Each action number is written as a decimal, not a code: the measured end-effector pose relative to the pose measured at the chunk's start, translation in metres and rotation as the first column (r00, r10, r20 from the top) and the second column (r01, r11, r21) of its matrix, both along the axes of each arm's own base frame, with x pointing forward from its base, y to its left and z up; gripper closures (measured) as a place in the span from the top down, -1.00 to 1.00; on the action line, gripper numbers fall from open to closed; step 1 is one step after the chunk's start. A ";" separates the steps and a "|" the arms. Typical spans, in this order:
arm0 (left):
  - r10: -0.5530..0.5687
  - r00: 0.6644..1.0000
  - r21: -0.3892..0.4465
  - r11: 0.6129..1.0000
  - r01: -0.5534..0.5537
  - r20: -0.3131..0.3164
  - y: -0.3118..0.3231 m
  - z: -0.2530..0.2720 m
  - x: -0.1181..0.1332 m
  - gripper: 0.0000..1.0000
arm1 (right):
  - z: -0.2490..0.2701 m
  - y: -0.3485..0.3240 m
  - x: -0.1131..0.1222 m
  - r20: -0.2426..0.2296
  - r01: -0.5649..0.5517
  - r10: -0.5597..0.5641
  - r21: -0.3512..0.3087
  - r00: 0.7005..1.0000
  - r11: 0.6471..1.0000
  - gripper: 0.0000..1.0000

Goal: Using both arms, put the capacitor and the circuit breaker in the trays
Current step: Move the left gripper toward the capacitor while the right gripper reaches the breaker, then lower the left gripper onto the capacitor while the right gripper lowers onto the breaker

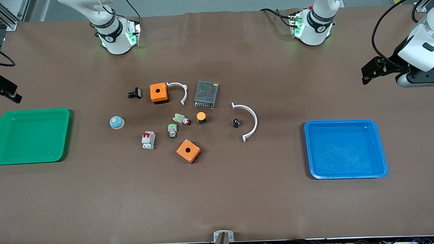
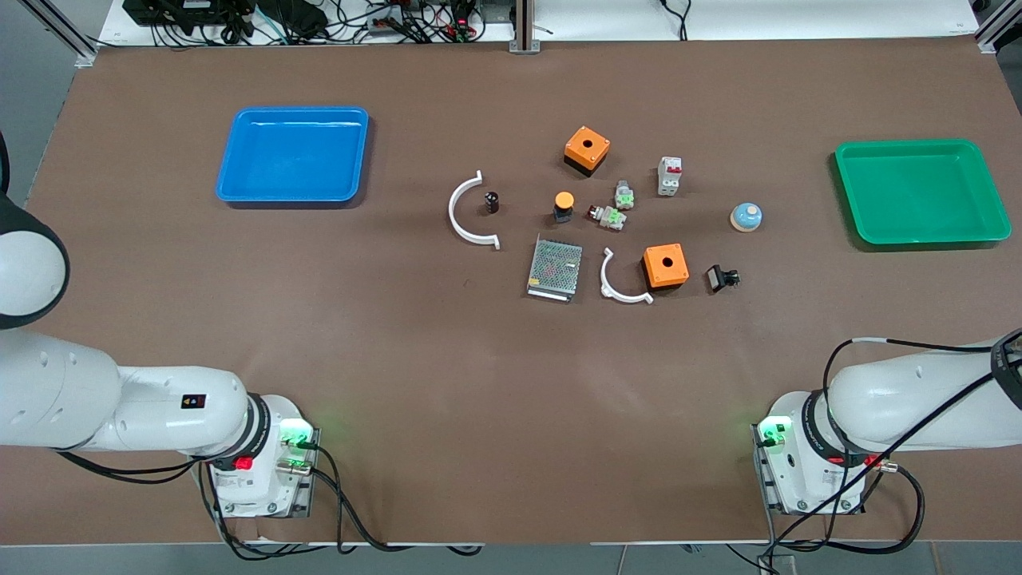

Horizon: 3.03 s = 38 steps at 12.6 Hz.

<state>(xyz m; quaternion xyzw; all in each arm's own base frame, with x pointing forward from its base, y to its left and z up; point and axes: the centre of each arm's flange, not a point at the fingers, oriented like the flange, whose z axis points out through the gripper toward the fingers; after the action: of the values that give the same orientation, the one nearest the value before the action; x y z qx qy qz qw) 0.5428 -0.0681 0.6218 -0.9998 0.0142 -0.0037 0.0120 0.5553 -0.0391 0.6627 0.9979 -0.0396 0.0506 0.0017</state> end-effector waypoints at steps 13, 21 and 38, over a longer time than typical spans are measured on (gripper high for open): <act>-0.039 0.998 -0.033 0.999 0.037 -0.045 -0.093 -0.088 0.043 1.00 | -0.024 0.019 0.014 -0.043 -0.034 0.034 0.003 0.999 0.999 1.00; 0.234 0.968 -0.030 0.971 -0.237 -0.086 -0.250 -0.212 0.036 1.00 | -0.106 0.099 0.052 -0.157 -0.121 0.121 0.009 0.980 0.993 1.00; 0.446 0.884 0.004 0.893 -0.450 -0.140 -0.383 -0.409 -0.024 0.21 | -0.398 0.238 0.034 -0.195 -0.078 0.080 0.018 0.978 0.997 1.00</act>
<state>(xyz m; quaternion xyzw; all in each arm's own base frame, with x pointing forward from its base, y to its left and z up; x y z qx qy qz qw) 0.5192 -0.4510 0.2130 -0.9740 -0.2161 0.0676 -0.0025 0.5894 0.1991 0.2648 0.9989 0.0002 -0.0479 -0.0016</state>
